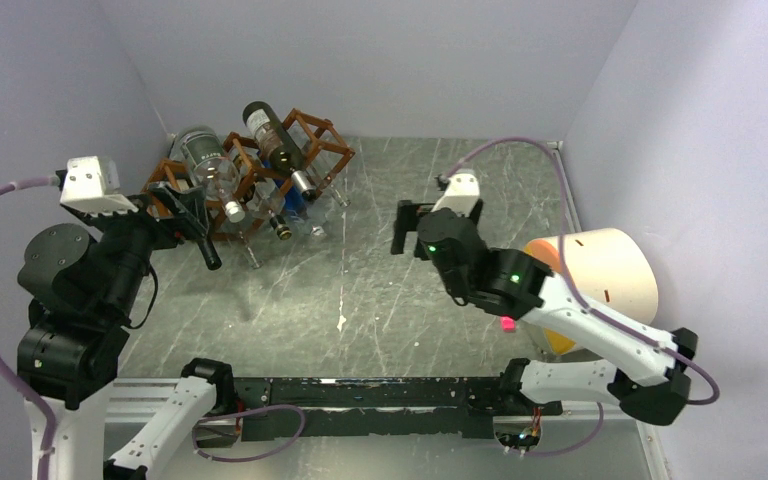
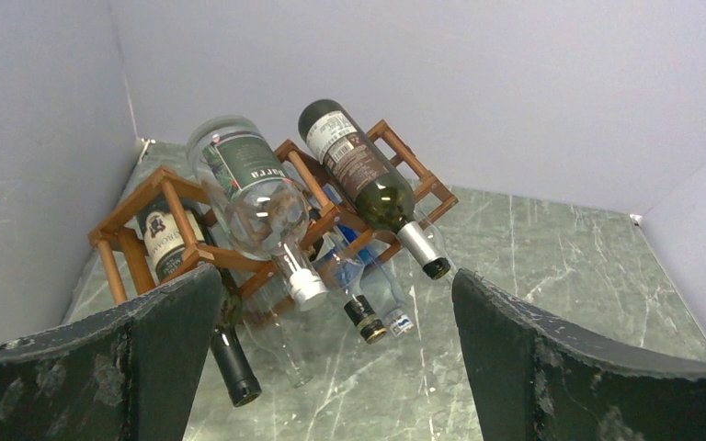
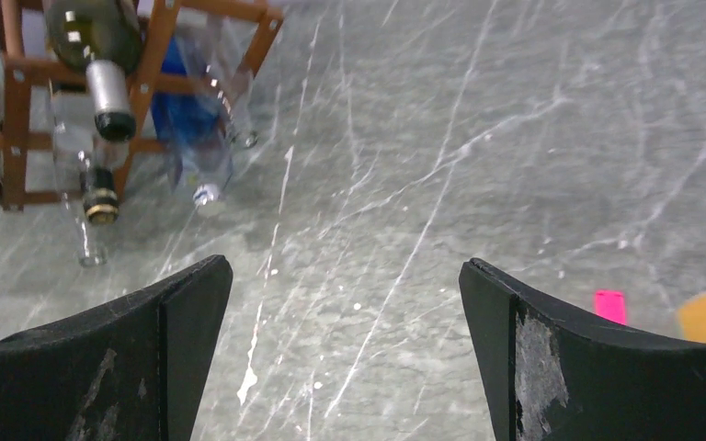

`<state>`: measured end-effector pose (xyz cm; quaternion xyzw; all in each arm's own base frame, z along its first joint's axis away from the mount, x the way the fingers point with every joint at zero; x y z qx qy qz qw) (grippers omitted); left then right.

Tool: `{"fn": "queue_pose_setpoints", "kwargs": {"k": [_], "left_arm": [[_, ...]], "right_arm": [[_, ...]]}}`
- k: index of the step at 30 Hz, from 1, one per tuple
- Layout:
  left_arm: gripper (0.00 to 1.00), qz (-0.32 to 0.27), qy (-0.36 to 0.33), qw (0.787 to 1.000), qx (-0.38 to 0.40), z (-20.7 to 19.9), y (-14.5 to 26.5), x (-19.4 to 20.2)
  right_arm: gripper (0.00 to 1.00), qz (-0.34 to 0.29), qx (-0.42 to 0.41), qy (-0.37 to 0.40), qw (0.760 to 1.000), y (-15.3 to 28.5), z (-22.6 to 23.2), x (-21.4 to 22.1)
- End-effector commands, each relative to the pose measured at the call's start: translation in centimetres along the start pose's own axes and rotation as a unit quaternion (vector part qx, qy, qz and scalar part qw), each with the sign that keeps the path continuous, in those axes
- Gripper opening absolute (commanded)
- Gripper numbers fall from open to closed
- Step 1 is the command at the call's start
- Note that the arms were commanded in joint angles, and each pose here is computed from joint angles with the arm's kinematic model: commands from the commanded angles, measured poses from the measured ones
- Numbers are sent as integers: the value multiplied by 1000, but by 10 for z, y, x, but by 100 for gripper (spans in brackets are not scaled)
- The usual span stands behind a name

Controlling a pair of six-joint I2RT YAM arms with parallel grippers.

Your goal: Put the wine bottle on the wine rack

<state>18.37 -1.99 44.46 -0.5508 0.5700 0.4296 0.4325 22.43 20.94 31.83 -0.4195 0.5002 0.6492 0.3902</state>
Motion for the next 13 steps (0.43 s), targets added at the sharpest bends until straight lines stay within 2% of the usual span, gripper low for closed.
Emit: {"fn": "queue_pose_setpoints", "kwargs": {"k": [1,8,13], "left_arm": [[99,-38,-18,999,0,4,26,-23],[99,-78,-26,997,4,6,53,-43],[99,-83,-25,996,6,7,56,-44]], "right_arm": [[100,-60,50,-16,997,33,-45,-43],[100,-102,30,-50,993,60,-63,-72],[100,-119,11,-68,991,67,-64,-80]]}}
Point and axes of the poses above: each gripper's point midway between its finger pads, its own y axis back along the fingers, its own z axis along the line the jaws close on, x = y × z, the point moved 2 cm from there along y, back along the fingers, and after that the axes turned 1 degree about y, right-handed, at the moved point
